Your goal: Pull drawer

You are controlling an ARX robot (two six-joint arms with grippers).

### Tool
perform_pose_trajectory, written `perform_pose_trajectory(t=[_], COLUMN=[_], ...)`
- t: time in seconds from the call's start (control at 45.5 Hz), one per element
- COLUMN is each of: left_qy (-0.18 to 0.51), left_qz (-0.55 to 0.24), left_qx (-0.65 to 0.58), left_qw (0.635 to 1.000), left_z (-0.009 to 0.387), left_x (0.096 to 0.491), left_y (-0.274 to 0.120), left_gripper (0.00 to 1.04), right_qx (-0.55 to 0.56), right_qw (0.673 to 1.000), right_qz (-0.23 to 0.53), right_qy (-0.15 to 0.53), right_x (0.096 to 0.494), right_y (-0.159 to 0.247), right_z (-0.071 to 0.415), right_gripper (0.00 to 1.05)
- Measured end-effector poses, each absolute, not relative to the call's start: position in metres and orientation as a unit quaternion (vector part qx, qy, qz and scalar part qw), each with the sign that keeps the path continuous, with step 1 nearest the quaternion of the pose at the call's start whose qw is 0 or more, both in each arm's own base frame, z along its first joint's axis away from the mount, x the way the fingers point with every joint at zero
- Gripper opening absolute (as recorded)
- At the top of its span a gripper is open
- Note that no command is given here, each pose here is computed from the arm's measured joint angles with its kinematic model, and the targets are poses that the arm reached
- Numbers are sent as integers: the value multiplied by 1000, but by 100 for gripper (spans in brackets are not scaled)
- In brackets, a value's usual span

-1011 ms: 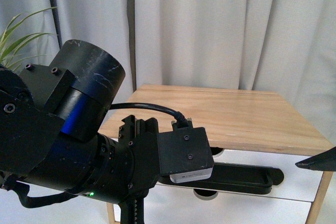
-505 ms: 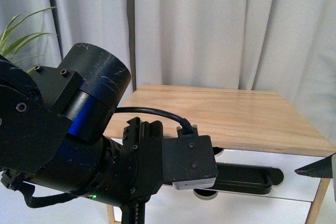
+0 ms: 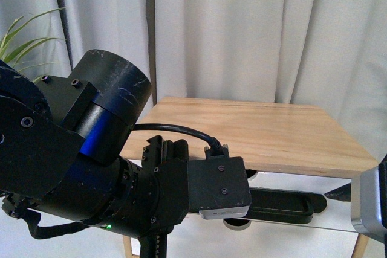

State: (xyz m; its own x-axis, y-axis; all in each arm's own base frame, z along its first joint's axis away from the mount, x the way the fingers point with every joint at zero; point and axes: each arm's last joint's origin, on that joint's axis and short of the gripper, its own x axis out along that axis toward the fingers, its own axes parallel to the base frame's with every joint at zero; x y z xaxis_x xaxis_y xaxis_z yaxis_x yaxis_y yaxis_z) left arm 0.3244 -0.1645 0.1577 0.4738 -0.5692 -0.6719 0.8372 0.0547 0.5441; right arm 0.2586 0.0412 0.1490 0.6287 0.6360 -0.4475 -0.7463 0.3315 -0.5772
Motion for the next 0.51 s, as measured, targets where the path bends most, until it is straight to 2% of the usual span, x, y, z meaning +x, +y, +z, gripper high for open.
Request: perform_pose_trajectory(t=[0.505], left_qy=[139], left_qz=[-494], left_qx=[489], left_qw=[705], left_z=[158], left_x=[324], left_y=[-166], left_gripper=[99], right_qx=[-387], right_qw=[814], right_qz=[426], right_qy=[81], right_x=[276], right_y=[59], right_z=[144], right_gripper=[96])
